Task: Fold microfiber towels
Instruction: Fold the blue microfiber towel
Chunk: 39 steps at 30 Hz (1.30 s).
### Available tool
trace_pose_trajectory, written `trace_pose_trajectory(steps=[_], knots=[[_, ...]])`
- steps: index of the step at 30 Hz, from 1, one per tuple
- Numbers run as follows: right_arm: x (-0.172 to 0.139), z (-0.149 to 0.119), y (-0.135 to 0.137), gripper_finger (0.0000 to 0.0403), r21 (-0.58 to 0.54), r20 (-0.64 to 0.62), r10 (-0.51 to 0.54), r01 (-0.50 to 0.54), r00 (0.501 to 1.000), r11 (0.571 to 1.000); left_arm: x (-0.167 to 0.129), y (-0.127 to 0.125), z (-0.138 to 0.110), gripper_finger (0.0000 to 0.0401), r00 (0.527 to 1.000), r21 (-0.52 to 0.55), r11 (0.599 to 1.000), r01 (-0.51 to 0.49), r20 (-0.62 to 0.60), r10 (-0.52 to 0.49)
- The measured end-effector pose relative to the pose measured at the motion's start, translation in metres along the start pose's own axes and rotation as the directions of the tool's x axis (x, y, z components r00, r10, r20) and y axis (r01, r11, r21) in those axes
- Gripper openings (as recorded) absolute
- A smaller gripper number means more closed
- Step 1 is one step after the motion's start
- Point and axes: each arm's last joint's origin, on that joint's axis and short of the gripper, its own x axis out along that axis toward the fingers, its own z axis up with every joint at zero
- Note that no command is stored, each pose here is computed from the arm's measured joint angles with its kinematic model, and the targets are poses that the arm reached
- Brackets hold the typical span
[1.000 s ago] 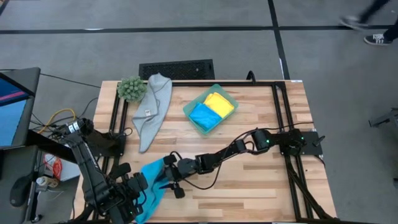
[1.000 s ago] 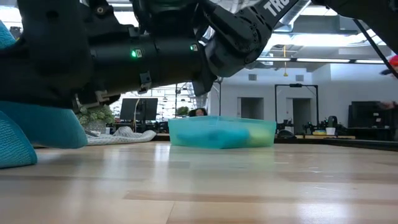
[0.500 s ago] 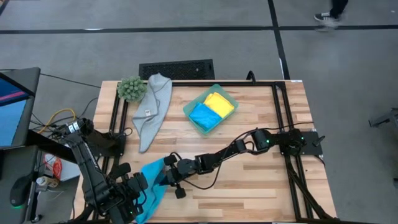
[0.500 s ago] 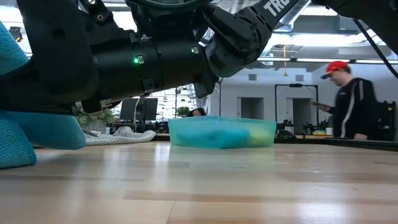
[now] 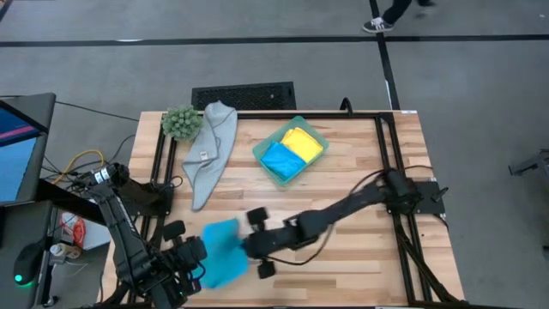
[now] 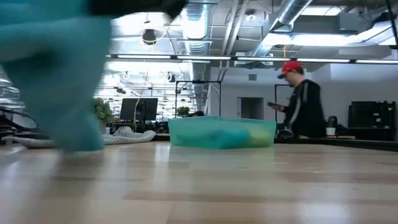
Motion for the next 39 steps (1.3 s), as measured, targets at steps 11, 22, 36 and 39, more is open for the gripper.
trace_pose_trajectory(steps=[11,22,36,39], knots=[[-0.144,0.004,0.035,0.0001,0.07,-0.245,-0.312,0.338,0.918,0.939,0.022,0.011,0.022,0.0081,0.976,0.07,0.986,-0.153,0.165,0.14],[-0.164,-0.031,0.086,0.0001,0.134,-0.385,-0.383,0.461,0.84,0.877,0.121,0.013,-0.003,0.0197,0.963,0.046,0.975,-0.22,0.168,0.209],[-0.173,-0.037,0.099,0.0001,0.175,-0.358,-0.415,0.497,0.837,0.85,0.174,-0.01,-0.031,0.0183,0.938,0.462,0.885,-0.062,0.331,-0.107],[-0.173,-0.037,0.101,0.0002,0.177,-0.357,-0.412,0.494,0.838,0.851,0.184,-0.005,-0.029,0.0183,0.94,0.492,0.869,-0.051,0.317,-0.125]])
